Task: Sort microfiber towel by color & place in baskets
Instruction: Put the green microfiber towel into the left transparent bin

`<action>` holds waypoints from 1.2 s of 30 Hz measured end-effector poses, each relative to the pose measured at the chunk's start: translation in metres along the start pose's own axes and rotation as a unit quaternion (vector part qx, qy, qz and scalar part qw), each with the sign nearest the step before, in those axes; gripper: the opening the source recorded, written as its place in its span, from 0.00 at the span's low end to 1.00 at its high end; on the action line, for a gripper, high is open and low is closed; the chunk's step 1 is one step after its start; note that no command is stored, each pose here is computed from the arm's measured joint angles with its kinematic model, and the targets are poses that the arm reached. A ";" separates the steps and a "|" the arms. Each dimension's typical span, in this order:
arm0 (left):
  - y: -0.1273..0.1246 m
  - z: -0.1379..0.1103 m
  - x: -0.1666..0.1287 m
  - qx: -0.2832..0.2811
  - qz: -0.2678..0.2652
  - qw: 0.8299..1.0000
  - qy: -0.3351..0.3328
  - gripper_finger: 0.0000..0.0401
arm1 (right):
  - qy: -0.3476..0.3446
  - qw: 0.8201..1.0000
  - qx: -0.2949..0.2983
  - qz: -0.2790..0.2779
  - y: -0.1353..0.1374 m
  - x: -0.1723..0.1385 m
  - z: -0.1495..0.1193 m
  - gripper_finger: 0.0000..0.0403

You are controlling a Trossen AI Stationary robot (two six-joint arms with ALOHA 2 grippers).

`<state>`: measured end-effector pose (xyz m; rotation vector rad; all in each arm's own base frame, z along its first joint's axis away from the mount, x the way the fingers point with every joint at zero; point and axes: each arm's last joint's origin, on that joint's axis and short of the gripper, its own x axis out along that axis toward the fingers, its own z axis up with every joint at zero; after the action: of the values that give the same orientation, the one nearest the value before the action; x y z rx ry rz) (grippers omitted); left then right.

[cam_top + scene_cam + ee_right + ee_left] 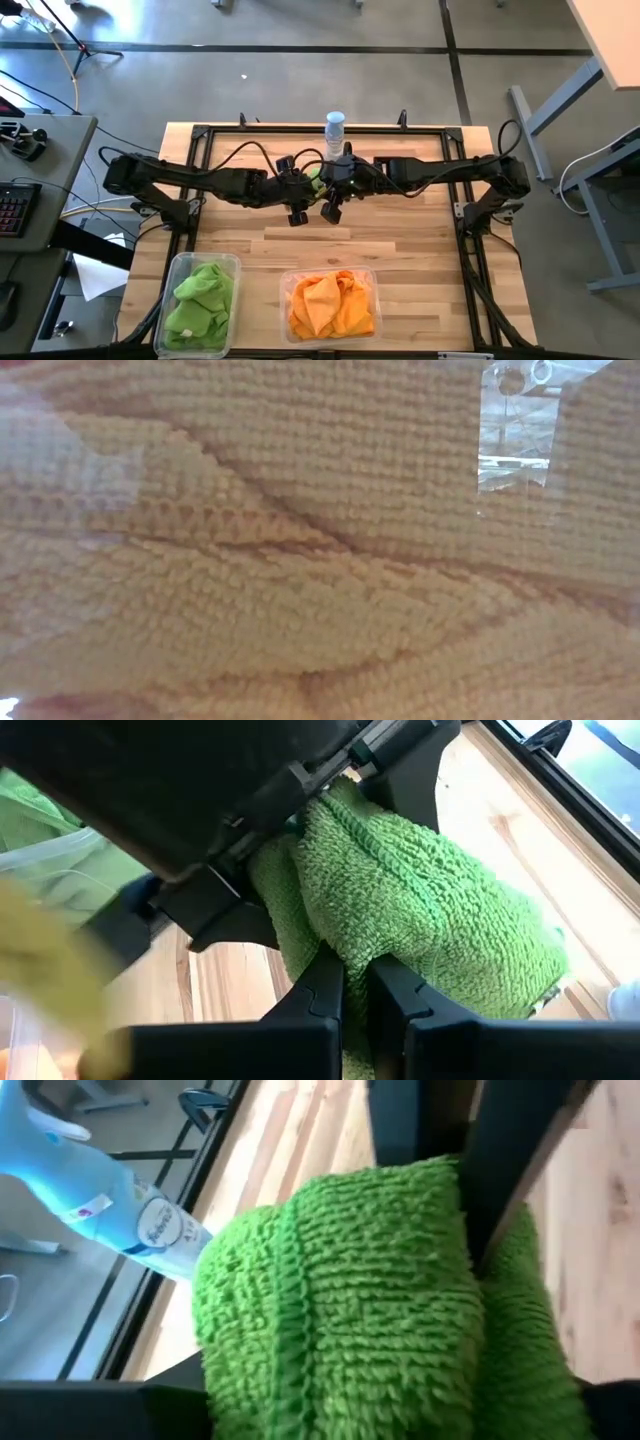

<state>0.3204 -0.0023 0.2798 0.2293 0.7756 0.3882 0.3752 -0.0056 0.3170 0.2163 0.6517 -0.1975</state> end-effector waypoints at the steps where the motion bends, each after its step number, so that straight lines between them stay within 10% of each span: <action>1: 0.000 0.000 0.000 0.000 -0.006 1.000 0.000 0.50 | 0.001 1.000 -0.001 -0.001 -0.001 0.000 0.000 0.02; 14: 0.000 -0.006 -0.007 -0.054 -0.058 0.996 0.030 0.03 | 0.044 0.999 -0.008 -0.015 -0.005 -0.013 -0.006 0.29; 36: -0.038 -0.011 -0.192 -0.108 -0.143 0.950 0.257 0.01 | 0.214 0.968 -0.062 -0.116 0.006 -0.061 -0.057 0.35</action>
<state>0.1977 -0.1166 0.3816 -0.2015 1.2514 0.2551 0.2960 0.0215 0.3111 0.0587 1.1187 -0.3383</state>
